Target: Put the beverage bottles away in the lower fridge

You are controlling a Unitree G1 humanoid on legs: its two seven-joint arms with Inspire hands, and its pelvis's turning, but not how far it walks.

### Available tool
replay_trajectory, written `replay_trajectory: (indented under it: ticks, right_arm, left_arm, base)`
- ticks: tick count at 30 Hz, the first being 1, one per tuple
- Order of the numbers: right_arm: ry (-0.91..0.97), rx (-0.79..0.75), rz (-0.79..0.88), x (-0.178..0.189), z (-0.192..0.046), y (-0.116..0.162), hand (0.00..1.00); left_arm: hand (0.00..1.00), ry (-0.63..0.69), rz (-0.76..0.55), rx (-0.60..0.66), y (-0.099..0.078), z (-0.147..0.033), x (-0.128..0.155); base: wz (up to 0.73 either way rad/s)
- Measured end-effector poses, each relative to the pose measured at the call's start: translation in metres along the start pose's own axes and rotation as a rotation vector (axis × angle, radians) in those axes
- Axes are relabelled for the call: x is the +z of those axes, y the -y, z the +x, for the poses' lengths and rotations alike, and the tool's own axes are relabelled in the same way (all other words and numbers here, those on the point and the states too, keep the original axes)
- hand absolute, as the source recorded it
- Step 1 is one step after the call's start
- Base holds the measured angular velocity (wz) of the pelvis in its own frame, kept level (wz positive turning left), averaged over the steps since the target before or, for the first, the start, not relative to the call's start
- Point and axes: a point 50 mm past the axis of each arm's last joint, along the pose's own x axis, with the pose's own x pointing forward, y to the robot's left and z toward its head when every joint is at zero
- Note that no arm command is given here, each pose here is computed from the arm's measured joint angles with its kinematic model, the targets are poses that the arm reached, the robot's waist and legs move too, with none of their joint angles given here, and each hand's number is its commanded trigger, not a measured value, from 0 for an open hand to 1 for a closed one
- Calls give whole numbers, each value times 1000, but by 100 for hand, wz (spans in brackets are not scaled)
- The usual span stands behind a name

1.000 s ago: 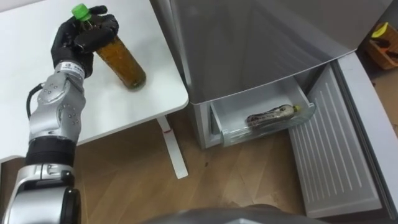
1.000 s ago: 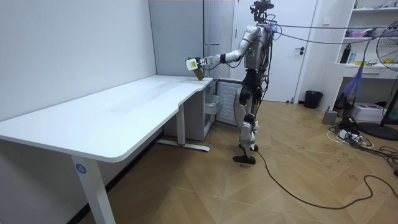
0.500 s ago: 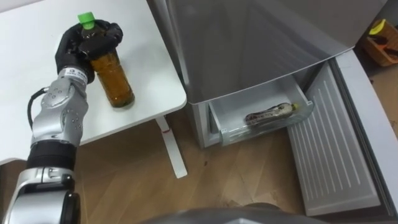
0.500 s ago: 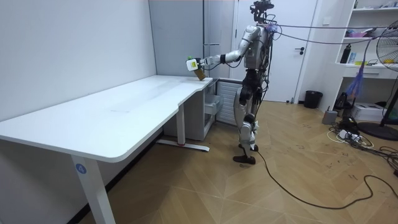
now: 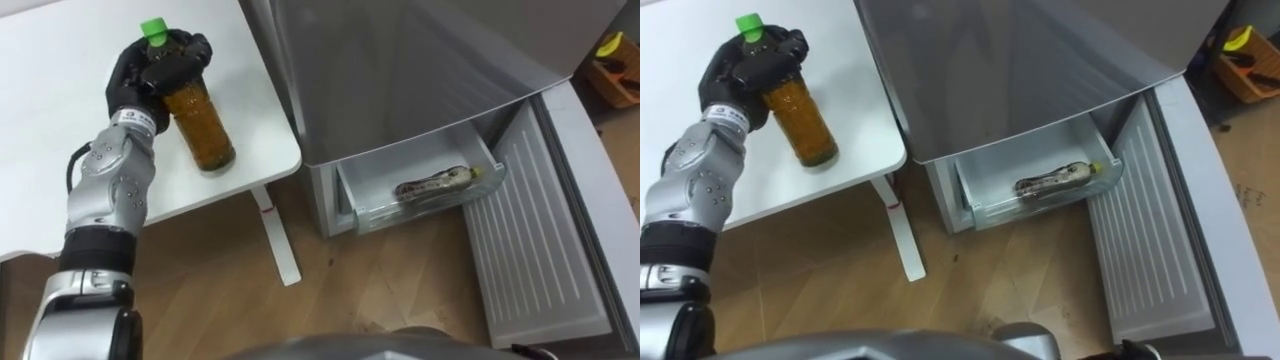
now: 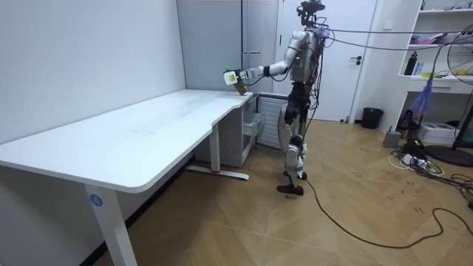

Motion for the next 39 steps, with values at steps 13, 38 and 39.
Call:
replay_trajectory:
  ticks: [13, 38, 39]
  right_arm:
    - [155, 116, 66, 34, -3, -27, 0]
    - [478, 295, -221, 99, -28, -58, 0]
    - [482, 303, -228, 99, -29, -59, 0]
  left_arm:
    - [100, 105, -14, -90, 20, -27, 9]
    - [100, 138, -8, -154, 30, -60, 4]
    - [100, 136, -8, -157, 30, -60, 3]
  base:
    - [8]
    - [9]
    - [0]
